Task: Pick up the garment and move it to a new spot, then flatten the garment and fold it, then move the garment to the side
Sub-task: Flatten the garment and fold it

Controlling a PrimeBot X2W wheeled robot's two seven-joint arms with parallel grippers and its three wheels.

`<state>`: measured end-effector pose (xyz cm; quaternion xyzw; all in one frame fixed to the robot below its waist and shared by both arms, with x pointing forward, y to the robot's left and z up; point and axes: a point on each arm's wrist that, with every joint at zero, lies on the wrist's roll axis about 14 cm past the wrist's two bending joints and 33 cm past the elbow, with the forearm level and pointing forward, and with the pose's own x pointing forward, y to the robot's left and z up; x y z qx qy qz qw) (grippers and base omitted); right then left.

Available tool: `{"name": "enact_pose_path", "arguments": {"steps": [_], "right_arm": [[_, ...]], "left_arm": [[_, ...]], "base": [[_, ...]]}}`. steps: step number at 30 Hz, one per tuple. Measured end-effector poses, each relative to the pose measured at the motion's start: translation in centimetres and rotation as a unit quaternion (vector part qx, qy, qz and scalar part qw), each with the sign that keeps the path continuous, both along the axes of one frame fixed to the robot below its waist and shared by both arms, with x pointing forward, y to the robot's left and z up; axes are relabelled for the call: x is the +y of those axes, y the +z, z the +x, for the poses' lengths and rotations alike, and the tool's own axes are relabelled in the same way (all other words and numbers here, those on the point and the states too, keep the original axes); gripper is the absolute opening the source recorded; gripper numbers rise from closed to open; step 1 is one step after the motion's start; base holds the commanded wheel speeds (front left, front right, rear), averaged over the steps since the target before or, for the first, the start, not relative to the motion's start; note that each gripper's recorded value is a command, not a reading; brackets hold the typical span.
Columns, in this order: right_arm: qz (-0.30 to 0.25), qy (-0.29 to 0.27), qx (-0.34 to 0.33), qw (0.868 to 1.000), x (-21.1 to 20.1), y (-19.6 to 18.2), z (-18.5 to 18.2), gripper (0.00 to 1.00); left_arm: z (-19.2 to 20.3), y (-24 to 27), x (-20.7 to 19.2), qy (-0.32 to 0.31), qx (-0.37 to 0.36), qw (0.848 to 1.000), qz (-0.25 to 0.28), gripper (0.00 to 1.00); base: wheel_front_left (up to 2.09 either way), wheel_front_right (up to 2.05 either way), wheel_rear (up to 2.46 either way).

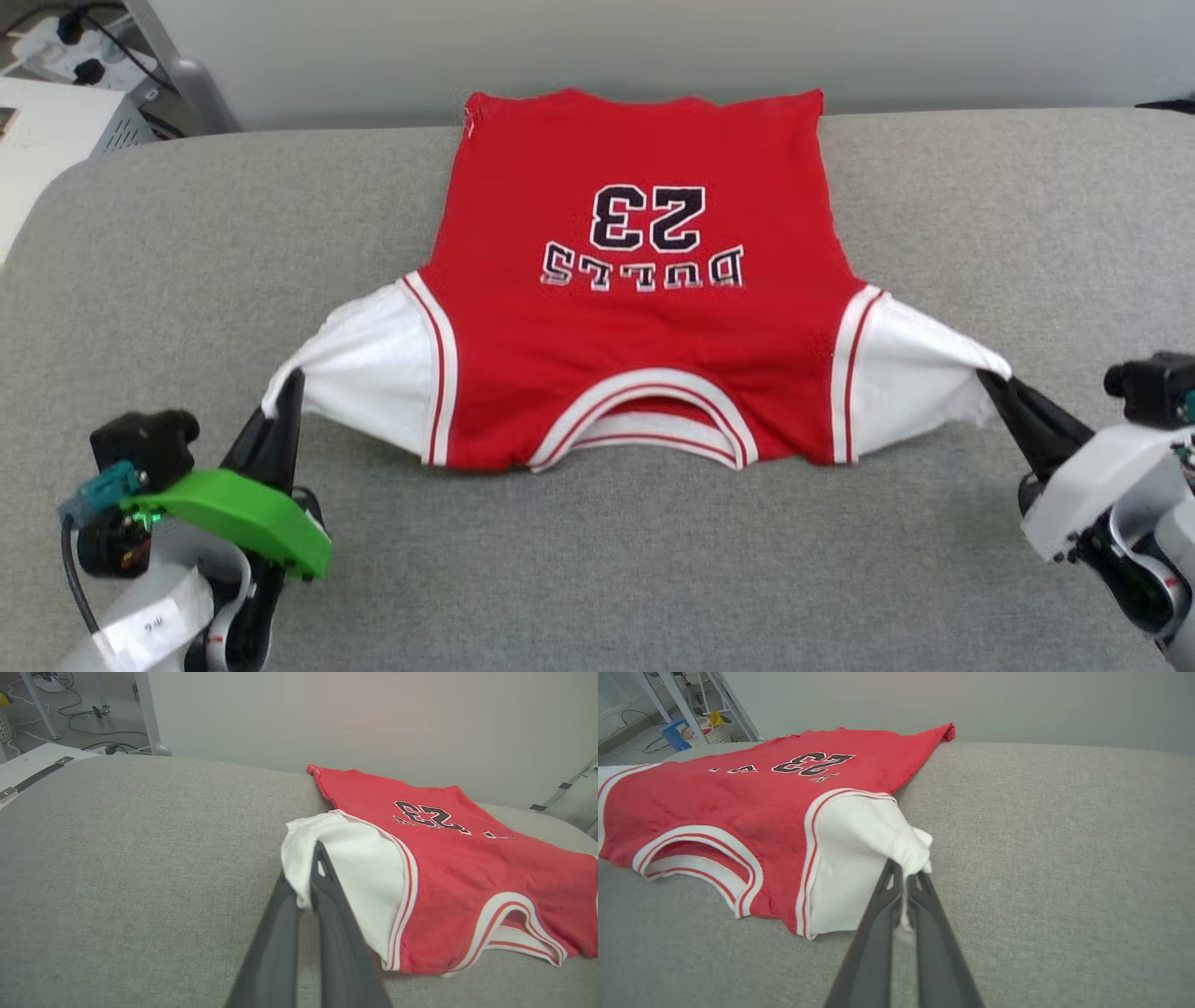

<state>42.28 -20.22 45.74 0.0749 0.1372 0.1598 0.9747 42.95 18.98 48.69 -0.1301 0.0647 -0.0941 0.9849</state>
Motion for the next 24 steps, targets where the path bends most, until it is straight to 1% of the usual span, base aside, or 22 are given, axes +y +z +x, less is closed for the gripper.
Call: {"name": "enact_pose_path", "arguments": {"steps": [6,12,17,19,21,24], "right_arm": [[0.0,-0.025,0.055,0.998,-2.2,-2.3,-4.6,0.0],[0.011,-0.043,0.102,0.994,-3.3,-4.1,-8.4,0.0],[0.017,-0.052,0.148,0.987,-3.7,-5.7,-11.3,0.0],[0.015,-0.054,0.174,0.983,-4.0,-6.6,-12.5,0.0],[0.013,-0.053,0.194,0.98,-4.0,-7.2,-13.2,0.0],[0.013,-0.052,0.199,0.979,-3.8,-7.1,-13.0,0.0]], "left_arm": [[-3.9,-1.9,0.8,0.017,0.039,0.999,-0.002,0.0],[-7.2,-3.8,1.4,0.028,0.08,0.996,-0.002,0.0],[-9.5,-5.1,1.5,0.034,0.108,0.994,-0.003,0.0],[-10.2,-5.6,1.4,0.034,0.117,0.993,-0.002,0.0],[-10.4,-5.7,1.3,0.034,0.119,0.992,0.0,0.0],[-10.5,-5.7,0.8,0.027,0.117,0.993,0.001,0.0]], "base": [[0.0,0.0,0.0],[0.0,0.0,0.0],[0.0,0.0,0.0],[0.0,0.0,0.0],[0.0,0.0,0.0],[0.0,0.0,0.0]]}}
